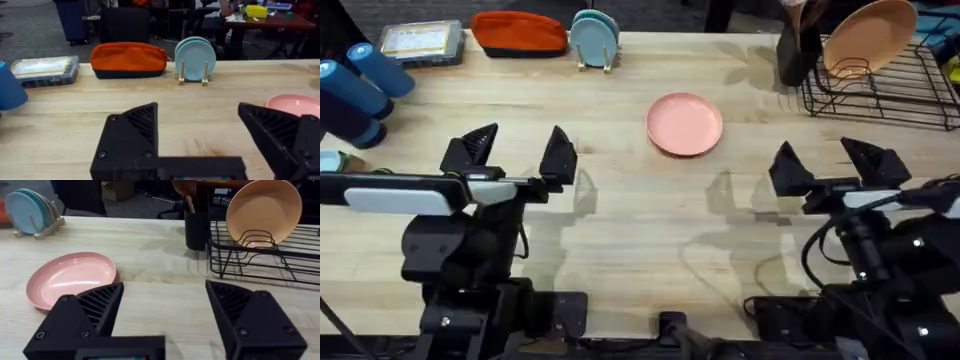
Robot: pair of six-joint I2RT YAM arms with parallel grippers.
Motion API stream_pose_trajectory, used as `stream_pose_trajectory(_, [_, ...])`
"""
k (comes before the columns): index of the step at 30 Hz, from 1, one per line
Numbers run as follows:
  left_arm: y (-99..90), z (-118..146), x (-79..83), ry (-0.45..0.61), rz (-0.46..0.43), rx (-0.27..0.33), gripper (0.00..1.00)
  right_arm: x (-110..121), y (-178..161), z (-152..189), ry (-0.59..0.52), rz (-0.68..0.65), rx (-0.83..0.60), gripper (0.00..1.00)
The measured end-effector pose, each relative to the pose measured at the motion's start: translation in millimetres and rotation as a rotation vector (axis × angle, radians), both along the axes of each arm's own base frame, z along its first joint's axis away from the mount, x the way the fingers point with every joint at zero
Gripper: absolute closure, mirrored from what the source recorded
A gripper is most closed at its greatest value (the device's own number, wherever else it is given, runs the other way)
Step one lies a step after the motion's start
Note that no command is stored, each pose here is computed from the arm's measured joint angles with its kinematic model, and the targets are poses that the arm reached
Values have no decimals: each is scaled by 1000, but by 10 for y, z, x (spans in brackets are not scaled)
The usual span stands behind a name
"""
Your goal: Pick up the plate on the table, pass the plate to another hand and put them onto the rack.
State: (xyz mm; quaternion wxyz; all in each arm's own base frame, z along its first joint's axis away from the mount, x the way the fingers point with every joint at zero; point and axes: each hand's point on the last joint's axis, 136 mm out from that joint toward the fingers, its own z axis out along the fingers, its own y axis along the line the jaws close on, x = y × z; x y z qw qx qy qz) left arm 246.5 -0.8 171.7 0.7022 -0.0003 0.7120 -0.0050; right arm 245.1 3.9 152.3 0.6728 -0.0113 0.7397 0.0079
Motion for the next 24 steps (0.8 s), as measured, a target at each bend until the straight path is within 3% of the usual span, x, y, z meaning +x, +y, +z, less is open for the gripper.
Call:
stream_pose_trajectory(5, [-37, 91, -10, -22, -22, 0, 7, -37, -1, 100, 10, -1, 0, 3])
stream_pose_trajectory(10, [-39, 247, -9, -17, -23, 0, 7, -81, -6, 529, -60, -4, 0, 3])
stream_pose_trajectory(17, [-39, 616, 140, 41, -23, -1, 7, 18, -6, 942, -33, -3, 0, 4])
stream_pose_trajectory(19, [-49, 1029, 430, 103, -30, -2, 7, 248, 70, 1132, 142, 42, 9, 4])
stream_pose_trajectory(24, [-83, 1199, 650, 217, -50, -7, 7, 433, 143, 1211, 320, 83, 28, 4])
